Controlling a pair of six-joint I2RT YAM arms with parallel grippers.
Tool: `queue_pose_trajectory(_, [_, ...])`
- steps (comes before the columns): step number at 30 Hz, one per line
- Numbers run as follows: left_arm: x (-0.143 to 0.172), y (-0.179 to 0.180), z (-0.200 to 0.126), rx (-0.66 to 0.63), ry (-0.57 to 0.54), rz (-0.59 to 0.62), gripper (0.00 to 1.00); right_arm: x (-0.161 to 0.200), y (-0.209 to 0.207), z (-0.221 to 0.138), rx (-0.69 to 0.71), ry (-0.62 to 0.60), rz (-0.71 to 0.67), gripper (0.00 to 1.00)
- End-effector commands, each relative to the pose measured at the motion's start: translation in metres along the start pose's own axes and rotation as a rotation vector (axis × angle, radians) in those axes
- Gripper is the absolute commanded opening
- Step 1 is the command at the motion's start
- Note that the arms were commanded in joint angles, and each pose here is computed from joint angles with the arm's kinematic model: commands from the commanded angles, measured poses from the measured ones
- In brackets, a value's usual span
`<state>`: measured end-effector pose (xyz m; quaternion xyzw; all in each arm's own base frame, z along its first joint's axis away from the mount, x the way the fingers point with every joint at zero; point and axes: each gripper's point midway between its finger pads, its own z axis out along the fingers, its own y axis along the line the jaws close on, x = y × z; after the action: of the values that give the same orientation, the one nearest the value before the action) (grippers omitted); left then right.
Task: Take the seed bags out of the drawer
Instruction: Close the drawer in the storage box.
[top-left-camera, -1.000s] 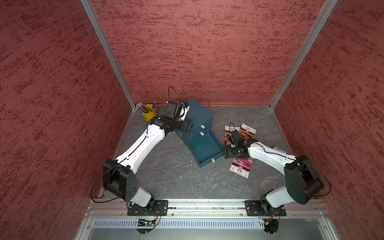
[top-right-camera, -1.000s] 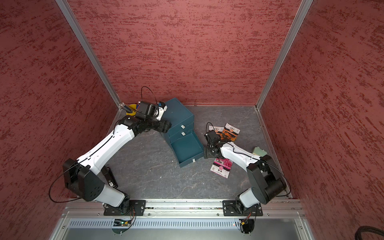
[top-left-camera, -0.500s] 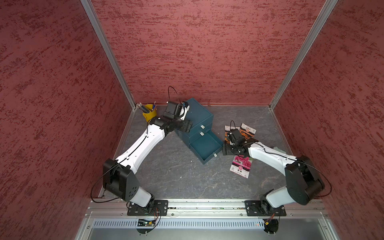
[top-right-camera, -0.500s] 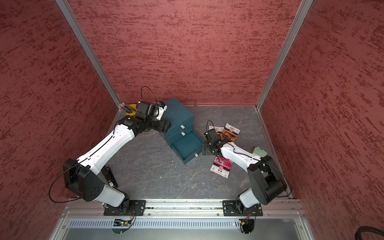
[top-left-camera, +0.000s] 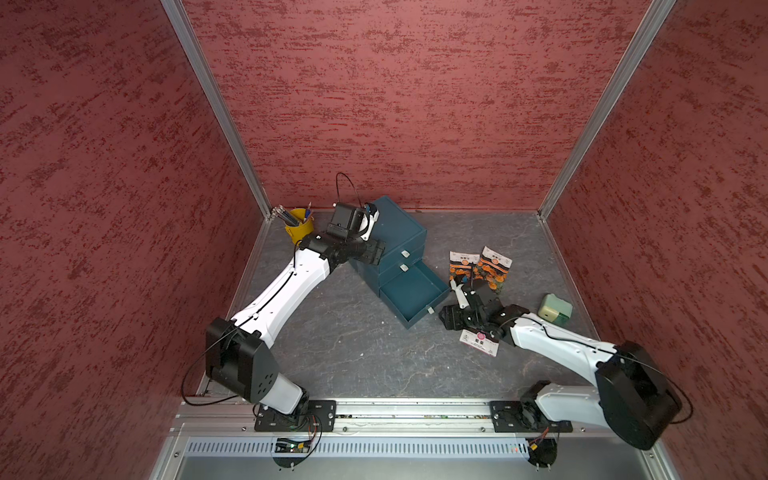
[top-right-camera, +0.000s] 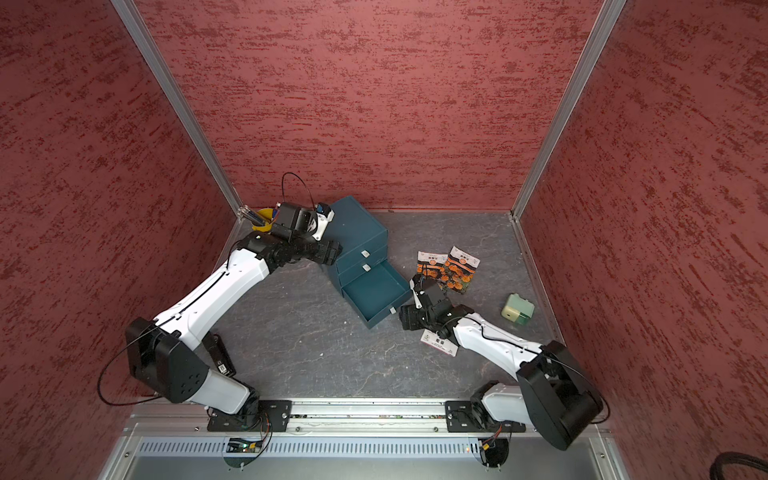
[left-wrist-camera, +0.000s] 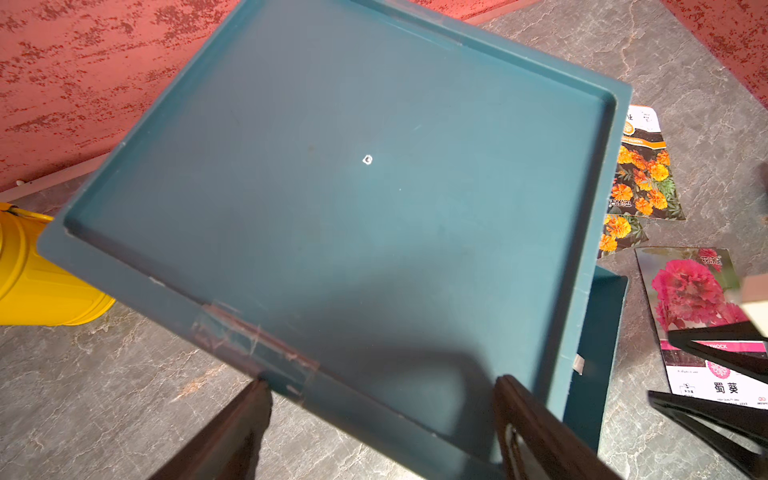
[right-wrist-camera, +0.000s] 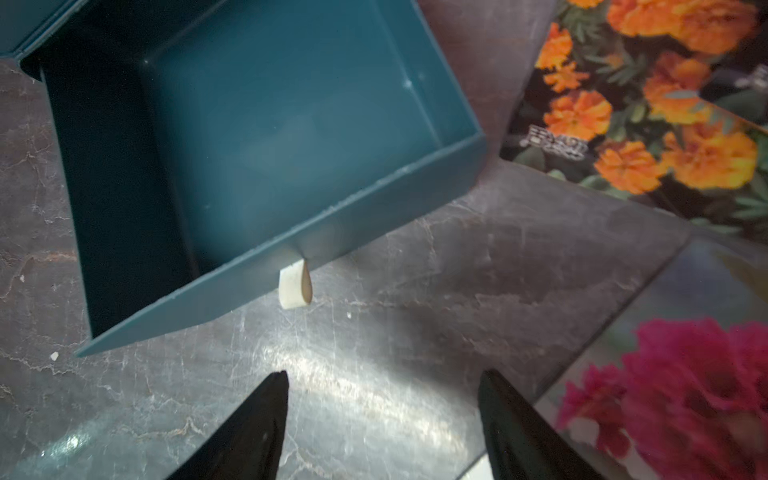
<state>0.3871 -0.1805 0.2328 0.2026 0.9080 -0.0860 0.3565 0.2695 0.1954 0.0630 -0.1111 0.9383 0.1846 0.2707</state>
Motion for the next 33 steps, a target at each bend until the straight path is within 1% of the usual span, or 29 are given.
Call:
queue_pose_trajectory(1, [0.091, -0.002, 0.03, 0.003, 0.338, 0.066, 0.87, -0.035, 0.022, 0.006, -0.076, -0.11, -0.065, 0.76])
queue_pose_trajectory(7, [0.093, -0.003, 0.031, 0.009, 0.341, 0.064, 0.87, -0.05, 0.034, 0.026, -0.113, -0.14, -0.082, 0.75])
queue_pose_trajectory(14, [0.094, -0.004, 0.03, 0.013, 0.34, 0.062, 0.87, -0.081, 0.052, 0.039, -0.142, -0.205, -0.098, 0.75])
queue_pose_trajectory(17, [0.095, -0.004, 0.03, 0.015, 0.345, 0.063, 0.87, -0.093, 0.056, 0.047, -0.141, -0.221, -0.102, 0.75])
queue_pose_trajectory(21, [0.096, -0.005, 0.03, 0.018, 0.347, 0.063, 0.87, -0.109, 0.055, 0.063, -0.102, -0.245, -0.105, 0.75])
queue_pose_trajectory(27, [0.098, -0.006, 0.03, 0.026, 0.353, 0.066, 0.87, -0.131, 0.055, 0.083, -0.07, -0.287, -0.072, 0.75])
queue_pose_trajectory(33, [0.099, -0.006, 0.028, 0.024, 0.353, 0.068, 0.88, -0.138, 0.057, 0.096, -0.063, -0.305, -0.009, 0.76])
